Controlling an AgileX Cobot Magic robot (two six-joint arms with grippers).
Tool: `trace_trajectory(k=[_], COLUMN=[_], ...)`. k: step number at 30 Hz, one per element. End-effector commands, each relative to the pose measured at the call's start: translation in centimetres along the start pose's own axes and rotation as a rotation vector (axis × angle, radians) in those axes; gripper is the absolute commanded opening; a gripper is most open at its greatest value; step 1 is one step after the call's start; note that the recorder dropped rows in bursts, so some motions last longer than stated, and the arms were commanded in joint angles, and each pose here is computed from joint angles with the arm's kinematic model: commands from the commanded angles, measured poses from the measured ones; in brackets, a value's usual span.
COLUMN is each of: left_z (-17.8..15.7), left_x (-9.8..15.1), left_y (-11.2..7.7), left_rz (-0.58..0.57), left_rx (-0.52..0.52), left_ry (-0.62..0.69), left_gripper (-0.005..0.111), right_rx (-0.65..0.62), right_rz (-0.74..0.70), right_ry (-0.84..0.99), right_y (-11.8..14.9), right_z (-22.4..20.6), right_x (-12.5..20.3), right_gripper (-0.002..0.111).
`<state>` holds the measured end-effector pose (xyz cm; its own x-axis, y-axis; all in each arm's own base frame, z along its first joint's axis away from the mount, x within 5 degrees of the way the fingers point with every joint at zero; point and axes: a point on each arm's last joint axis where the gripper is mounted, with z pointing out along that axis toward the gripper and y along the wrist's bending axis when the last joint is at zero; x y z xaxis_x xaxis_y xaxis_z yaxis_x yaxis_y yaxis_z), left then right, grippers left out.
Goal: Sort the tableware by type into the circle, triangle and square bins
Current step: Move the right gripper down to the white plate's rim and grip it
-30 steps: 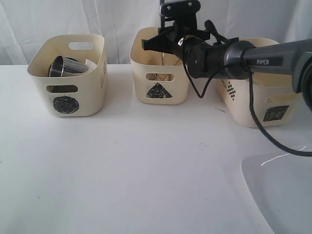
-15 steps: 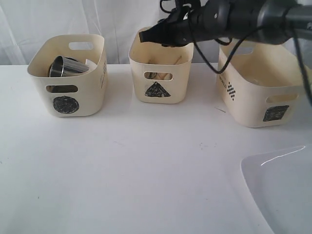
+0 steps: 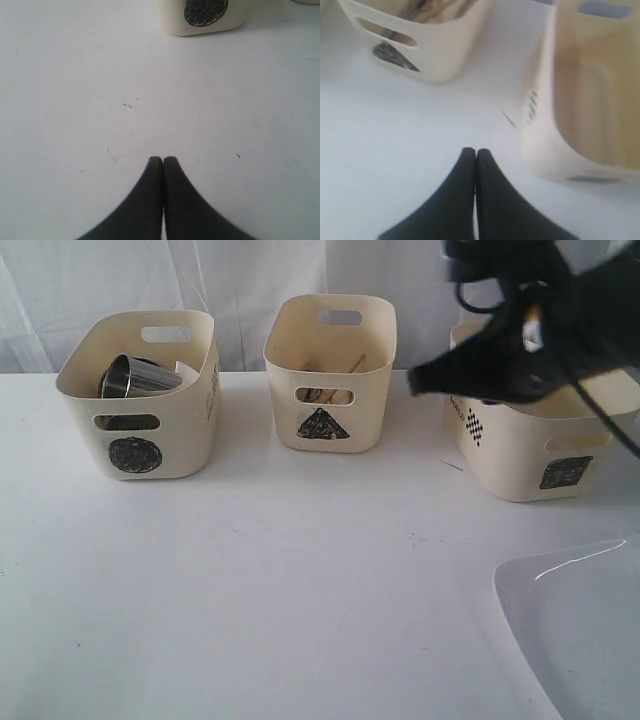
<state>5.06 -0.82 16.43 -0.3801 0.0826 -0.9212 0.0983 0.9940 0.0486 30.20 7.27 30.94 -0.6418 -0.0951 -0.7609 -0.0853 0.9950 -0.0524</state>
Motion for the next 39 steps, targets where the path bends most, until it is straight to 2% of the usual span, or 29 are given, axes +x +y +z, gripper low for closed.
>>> trace_trajectory(k=[1, 6, 8, 13, 17, 18, 22, 24, 29, 32, 35, 37, 39], left_z=[0.0, 0.0, 0.0, 0.0, 0.0, 0.0, 0.0, 0.0, 0.0, 0.0, 0.0, 0.0, 0.0], left_x=[0.0, 0.0, 0.0, 0.0, 0.0, 0.0, 0.0, 0.0, 0.0, 0.0, 0.0, 0.0, 0.0], left_y=[-0.1, -0.1, -0.1, -0.1, -0.1, -0.1, -0.1, -0.1, -0.1, -0.1, -0.1, -0.1, -0.1], left_rz=[-0.016, -0.016, -0.016, -0.016, -0.016, -0.016, -0.016, -0.016, -0.016, -0.016, -0.016, -0.016, -0.016], left_rx=[0.007, 0.007, 0.007, 0.007, 0.007, 0.007, 0.007, 0.007, 0.007, 0.007, 0.007, 0.007, 0.007], left_ry=[-0.004, -0.004, -0.004, -0.004, -0.004, -0.004, -0.004, -0.004, -0.004, -0.004, -0.004, -0.004, -0.004], left_gripper=[0.000, 0.000, 0.000, 0.000, 0.000, 0.000, 0.000, 0.000, 0.000, 0.000, 0.000, 0.000, 0.000], right_rx=[0.174, 0.610, 0.674, 0.551, 0.268, 0.159, -0.096, -0.143, -0.143, -0.171, -0.182, -0.166, -0.133], right_rz=[0.069, 0.385, 0.422, 0.531, 0.544, 0.538, 0.508, 0.505, 0.472, 0.360, 0.266, 0.258, 0.325], right_ry=[-0.042, -0.018, 0.009, 0.183, 0.320, 0.355, 0.387, 0.365, 0.346, 0.375, 0.374, 0.368, 0.360], right_y=[-3.4, -9.1, -10.3, -10.2, -8.7, -8.0, -6.2, -5.9, -6.0, -5.9, -5.9, -6.1, -6.3], right_z=[-5.6, -10.5, -11.6, -10.6, -8.5, -7.9, -6.3, -5.9, -5.8, -6.0, -6.0, -5.9, -5.8], right_x=[4.1, 9.5, 11.1, 14.0, 14.2, 14.0, 13.5, 13.1, 13.0, 13.3, 13.4, 13.4, 13.3], right_gripper=[0.000, 0.000, 0.000, 0.000, 0.000, 0.000, 0.000, 0.000, 0.000, 0.001, 0.014, 0.031, 0.052])
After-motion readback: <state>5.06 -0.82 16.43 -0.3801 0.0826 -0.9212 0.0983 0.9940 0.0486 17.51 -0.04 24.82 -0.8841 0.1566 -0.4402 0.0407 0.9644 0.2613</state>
